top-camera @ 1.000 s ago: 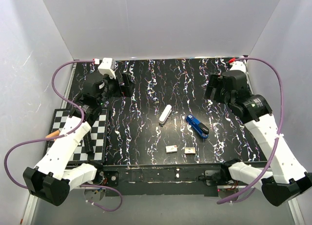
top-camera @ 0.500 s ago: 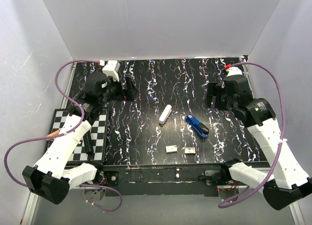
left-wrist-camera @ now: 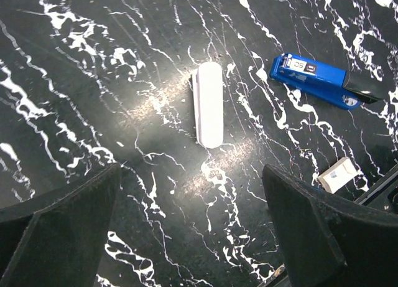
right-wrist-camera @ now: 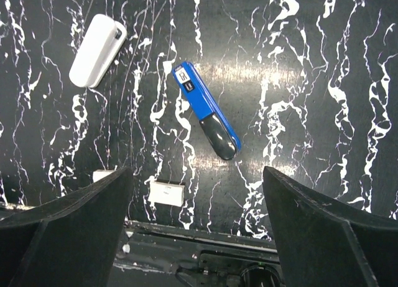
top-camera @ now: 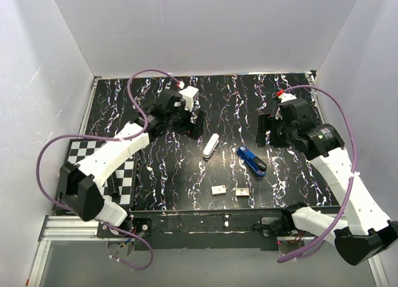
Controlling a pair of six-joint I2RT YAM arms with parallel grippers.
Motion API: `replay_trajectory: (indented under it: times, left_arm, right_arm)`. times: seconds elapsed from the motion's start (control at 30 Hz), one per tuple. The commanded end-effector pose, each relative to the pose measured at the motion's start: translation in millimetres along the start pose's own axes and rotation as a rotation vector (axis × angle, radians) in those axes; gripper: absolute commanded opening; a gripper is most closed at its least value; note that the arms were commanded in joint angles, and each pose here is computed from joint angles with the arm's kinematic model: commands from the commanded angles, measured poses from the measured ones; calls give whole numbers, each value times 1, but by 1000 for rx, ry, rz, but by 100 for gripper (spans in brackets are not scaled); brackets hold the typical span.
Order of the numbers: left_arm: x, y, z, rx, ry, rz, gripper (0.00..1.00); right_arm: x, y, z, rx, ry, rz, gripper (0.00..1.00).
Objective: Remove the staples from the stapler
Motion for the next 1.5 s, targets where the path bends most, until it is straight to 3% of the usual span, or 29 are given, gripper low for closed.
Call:
replay_trajectory:
  times: [0.0, 0.2, 0.27, 0.33, 0.73, 1.03, 1.47]
  left_arm:
    - [13, -9, -8, -32, 4, -71, 98]
    - [26, -3, -38, 12, 6, 7, 98]
    - [29, -3, -44, 22, 0, 51, 89]
    - [31, 0, -49, 30, 1, 66, 98]
    - [7, 2, -98, 40, 167, -17, 98]
    - [-1, -4, -116, 133, 200, -63, 98]
    - [-11, -29, -139, 141, 236, -81, 98]
  right_arm:
    - [-5, 0, -2, 6, 30, 12, 93]
    - [-7, -3, -3, -7, 21, 6, 93]
    - [-8, -4, -2, -9, 20, 6, 93]
    - [-9, -5, -2, -13, 16, 5, 93]
    - [-17, -6, -3, 2, 34, 1, 93]
    - [-20, -3, -8, 10, 57, -7, 92]
    - [-26, 1, -13, 41, 89, -26, 90]
Point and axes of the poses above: each gripper's point midway between its finger pads, its own z axis back along the fingers, its own y axis along the line the jaws close on, x = y × z, the point moved 4 cm from there along z, back along the fingers, and after that the axes turned 11 degrees about -z, right-handed, at the moved point
